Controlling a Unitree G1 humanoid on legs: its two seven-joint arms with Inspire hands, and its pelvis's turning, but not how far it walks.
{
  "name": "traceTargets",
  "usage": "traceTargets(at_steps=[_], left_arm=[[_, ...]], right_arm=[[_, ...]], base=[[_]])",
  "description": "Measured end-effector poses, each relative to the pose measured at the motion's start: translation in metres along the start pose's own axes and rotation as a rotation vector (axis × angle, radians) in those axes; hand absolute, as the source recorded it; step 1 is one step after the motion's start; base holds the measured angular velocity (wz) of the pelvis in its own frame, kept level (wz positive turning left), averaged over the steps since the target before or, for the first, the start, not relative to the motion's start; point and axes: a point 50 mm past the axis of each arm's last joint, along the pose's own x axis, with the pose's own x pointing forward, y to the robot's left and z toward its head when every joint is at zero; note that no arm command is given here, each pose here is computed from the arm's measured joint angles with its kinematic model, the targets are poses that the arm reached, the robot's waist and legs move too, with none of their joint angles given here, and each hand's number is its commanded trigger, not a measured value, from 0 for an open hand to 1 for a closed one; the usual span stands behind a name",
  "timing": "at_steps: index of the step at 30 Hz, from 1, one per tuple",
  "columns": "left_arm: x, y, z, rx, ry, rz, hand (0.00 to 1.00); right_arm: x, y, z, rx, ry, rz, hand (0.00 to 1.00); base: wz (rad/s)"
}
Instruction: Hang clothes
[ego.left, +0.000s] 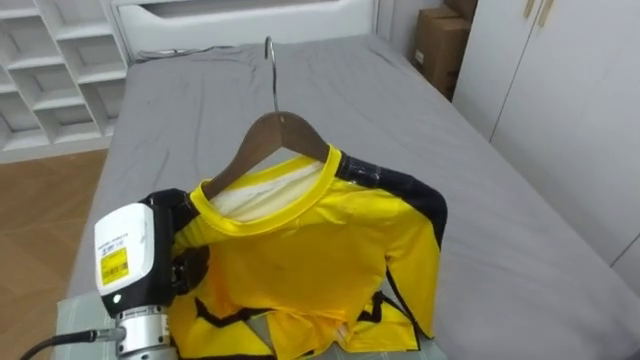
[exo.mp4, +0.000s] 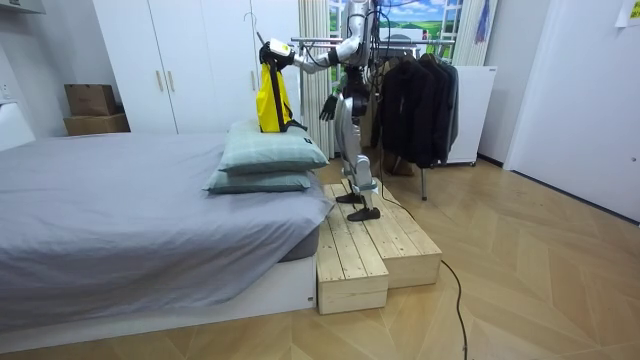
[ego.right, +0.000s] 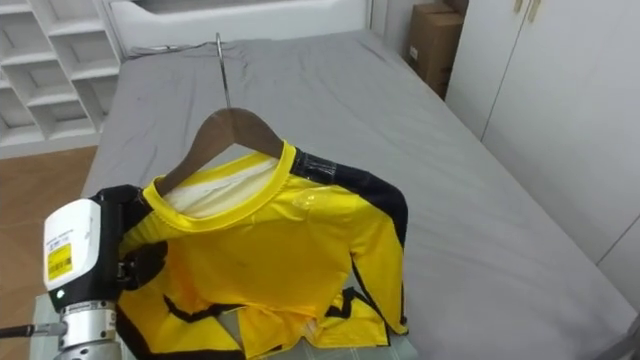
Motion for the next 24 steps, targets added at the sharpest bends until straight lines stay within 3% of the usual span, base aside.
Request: traceTargets(at_steps=[6, 14, 24], left_arm=[[-0.001, 0.001, -0.002, 0.008, -0.003, -0.002, 1.0], [-0.005, 0.001, 0.005, -0.002, 0.01, -0.026, 1.0], [-0.007, -0.005, 0.009, -0.021, 0.029, -0.053, 1.0]], right_arm=[[-0.002, -0.031, 0.048, -0.095, -0.242, -0.239, 0.0], [-0.031, -0.059, 0.111, -0.26, -0.577, -0.498, 0.0], [-0.057, -0.074, 0.143, -0.236, -0.75, -0.64, 0.0]], base=[[0.0], [0.01], [-0.06]])
